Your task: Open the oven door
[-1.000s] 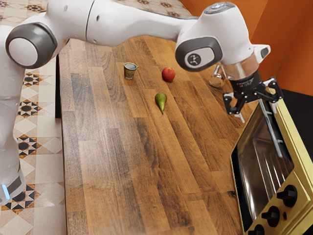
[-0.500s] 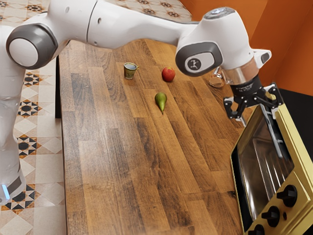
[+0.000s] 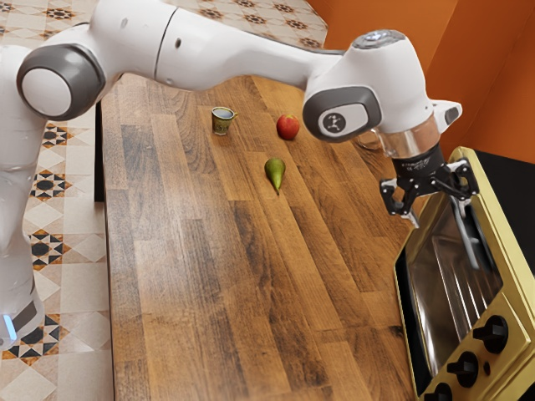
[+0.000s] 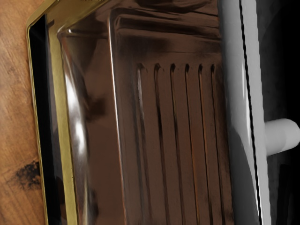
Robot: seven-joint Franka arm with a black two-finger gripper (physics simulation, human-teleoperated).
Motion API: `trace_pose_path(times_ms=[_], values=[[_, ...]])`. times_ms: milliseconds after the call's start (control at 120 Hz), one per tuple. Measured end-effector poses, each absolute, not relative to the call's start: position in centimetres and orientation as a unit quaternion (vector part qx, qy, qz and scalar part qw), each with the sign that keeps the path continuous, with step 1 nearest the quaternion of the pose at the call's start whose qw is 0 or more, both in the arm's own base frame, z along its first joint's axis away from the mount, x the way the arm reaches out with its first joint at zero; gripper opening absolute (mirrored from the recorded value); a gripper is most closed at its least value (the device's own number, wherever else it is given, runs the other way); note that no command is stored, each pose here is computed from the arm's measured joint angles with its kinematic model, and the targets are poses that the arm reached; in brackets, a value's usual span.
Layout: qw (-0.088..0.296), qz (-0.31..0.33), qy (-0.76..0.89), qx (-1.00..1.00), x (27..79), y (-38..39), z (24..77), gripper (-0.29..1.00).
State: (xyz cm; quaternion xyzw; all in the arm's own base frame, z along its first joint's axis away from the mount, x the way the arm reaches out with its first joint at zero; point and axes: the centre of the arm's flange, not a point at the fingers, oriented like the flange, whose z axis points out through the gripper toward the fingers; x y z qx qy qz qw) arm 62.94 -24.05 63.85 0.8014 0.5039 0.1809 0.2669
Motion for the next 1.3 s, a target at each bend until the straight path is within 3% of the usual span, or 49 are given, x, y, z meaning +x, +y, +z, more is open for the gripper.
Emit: trace_pose_path(times_ms=[150,358,867,1300], values=[[0.269,0.187,0.503,0.8,62.5,-23.9,64.7,0.26],[0.263,0.19,0.506,0.8,61.9,-23.3,64.7,0.13],[0.237,0.187,0.516,0.802,59.0,-22.1,63.7,0.1],[0.242,0.171,0.534,0.792,57.4,-21.4,63.6,0.09]])
